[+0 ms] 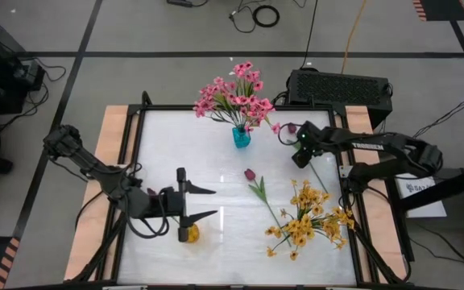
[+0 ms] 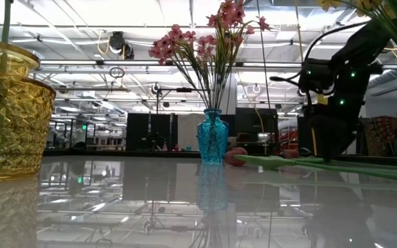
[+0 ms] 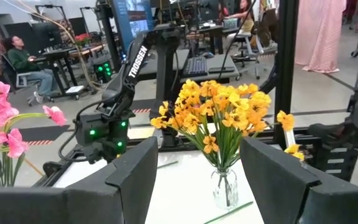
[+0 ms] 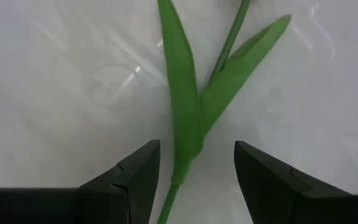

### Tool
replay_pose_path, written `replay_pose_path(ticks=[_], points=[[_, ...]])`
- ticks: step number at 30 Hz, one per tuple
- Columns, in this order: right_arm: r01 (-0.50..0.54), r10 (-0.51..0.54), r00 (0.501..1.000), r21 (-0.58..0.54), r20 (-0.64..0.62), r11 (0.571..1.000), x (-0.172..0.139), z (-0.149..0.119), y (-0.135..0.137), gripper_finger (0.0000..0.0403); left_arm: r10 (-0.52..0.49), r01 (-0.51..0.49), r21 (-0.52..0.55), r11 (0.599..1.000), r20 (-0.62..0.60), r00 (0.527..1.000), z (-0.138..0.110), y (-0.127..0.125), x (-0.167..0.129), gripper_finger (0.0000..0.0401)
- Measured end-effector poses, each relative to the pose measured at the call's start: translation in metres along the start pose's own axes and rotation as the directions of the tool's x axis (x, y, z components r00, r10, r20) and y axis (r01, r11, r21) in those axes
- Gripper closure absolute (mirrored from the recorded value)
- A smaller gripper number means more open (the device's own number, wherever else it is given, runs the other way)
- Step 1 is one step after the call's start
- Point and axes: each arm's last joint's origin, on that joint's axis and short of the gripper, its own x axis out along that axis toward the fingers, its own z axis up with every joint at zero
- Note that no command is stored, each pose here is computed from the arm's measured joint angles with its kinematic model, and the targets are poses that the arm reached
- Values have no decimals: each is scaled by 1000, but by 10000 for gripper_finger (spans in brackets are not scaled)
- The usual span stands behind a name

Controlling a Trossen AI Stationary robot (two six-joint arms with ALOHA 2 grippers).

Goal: Sort flowers into vase by color
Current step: Put the top dark red tulip into the yellow vase

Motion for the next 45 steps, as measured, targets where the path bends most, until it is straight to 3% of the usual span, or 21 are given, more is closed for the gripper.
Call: replay_pose_path(ticks=[8, 20, 26, 31, 37, 41, 45], points=[[3, -3, 999, -16, -34, 1000, 9, 1, 2, 223, 10, -10, 1, 1000, -5, 1000, -1, 2, 3, 166], [15, -15, 1000, -32, -1, 999, 2, 0, -1, 390, 9, -9, -1, 1000, -4, 1000, -1, 2, 2, 166], [-2, 6, 995, -41, 95, 999, -15, 5, -2, 396, 9, -9, 3, 1000, -4, 1000, -1, 2, 2, 166], [-42, 45, 962, -18, 270, 999, -46, 13, -5, 399, 9, -9, 3, 1000, -4, 1000, -1, 2, 2, 166], [-123, 99, 825, 5, 557, 992, -93, 11, -13, 400, 10, -10, 2, 1000, -3, 1000, -1, 2, 3, 166], [-188, 121, 658, 7, 743, 982, -128, 2, -20, 401, 14, -14, 0, 1000, 0, 1000, -1, 3, 3, 166], [-244, 160, 509, -36, 846, 969, -154, -11, -25, 401, 23, -23, -3, 1000, 2, 1000, -1, 6, 5, 166]])
